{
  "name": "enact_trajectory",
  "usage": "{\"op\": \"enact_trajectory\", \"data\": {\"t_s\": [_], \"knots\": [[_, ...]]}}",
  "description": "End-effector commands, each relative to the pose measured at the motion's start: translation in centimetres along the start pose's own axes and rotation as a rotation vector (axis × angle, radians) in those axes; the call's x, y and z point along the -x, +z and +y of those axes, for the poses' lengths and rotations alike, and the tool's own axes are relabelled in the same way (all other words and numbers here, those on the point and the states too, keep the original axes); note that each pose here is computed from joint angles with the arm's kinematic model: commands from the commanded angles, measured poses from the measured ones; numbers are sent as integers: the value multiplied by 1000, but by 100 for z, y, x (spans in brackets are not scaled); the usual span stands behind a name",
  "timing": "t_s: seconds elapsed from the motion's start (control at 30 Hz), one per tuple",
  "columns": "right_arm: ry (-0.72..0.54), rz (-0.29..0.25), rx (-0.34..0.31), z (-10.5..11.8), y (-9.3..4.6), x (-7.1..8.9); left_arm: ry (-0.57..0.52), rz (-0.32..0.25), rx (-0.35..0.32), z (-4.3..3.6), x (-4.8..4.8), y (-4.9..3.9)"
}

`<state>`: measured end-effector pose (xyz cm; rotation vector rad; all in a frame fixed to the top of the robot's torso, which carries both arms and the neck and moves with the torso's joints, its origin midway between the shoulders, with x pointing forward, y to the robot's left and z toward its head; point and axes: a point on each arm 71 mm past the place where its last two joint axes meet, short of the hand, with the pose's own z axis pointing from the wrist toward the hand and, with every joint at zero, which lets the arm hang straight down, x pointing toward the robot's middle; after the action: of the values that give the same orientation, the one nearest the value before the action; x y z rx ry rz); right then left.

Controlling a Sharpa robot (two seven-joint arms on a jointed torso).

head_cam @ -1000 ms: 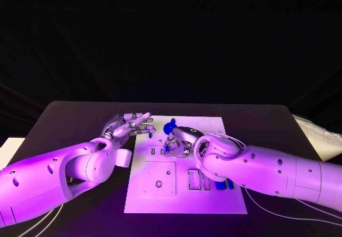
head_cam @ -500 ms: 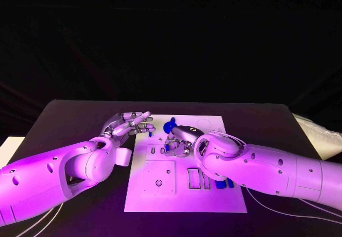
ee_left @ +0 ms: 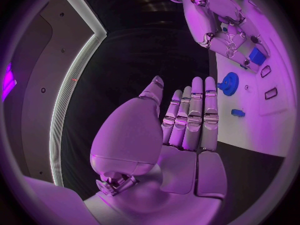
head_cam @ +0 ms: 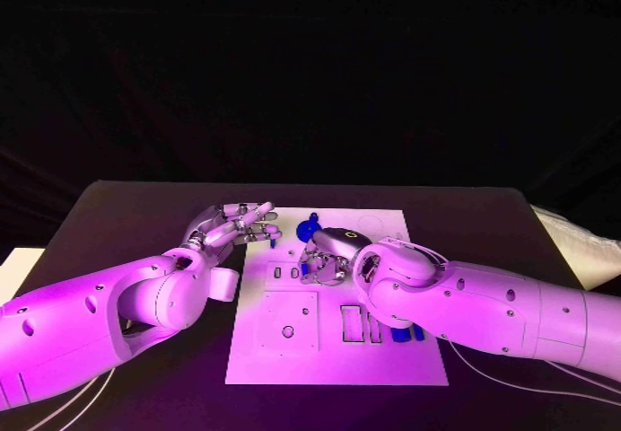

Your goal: Assemble the parts on the task board

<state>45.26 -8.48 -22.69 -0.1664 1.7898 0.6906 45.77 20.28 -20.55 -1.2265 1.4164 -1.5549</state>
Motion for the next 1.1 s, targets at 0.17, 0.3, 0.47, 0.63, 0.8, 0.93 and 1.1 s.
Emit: {"op": "enact_trajectory", "data": {"t_s": [0.17, 0.3, 0.47, 0.63, 0.8, 0.93, 1.1], "knots": [[-24, 43, -30, -50, -16, -84, -11, 19, -4, -6, -21, 4], [-20, 35, -26, -44, -17, -80, -11, 19, -4, -5, -20, 5], [-12, 18, -20, -33, -20, -69, -11, 19, -3, -5, -19, 5], [3, -16, -7, -14, -27, -50, -11, 19, -3, -4, -19, 6], [38, -85, 38, 41, -66, -11, -10, 18, -2, -2, -12, 9], [52, -109, 83, 96, -110, 14, -8, 15, 3, 4, 21, 16], [67, -136, 141, 176, -172, 91, 12, 14, 1, 7, 63, 28]]}}
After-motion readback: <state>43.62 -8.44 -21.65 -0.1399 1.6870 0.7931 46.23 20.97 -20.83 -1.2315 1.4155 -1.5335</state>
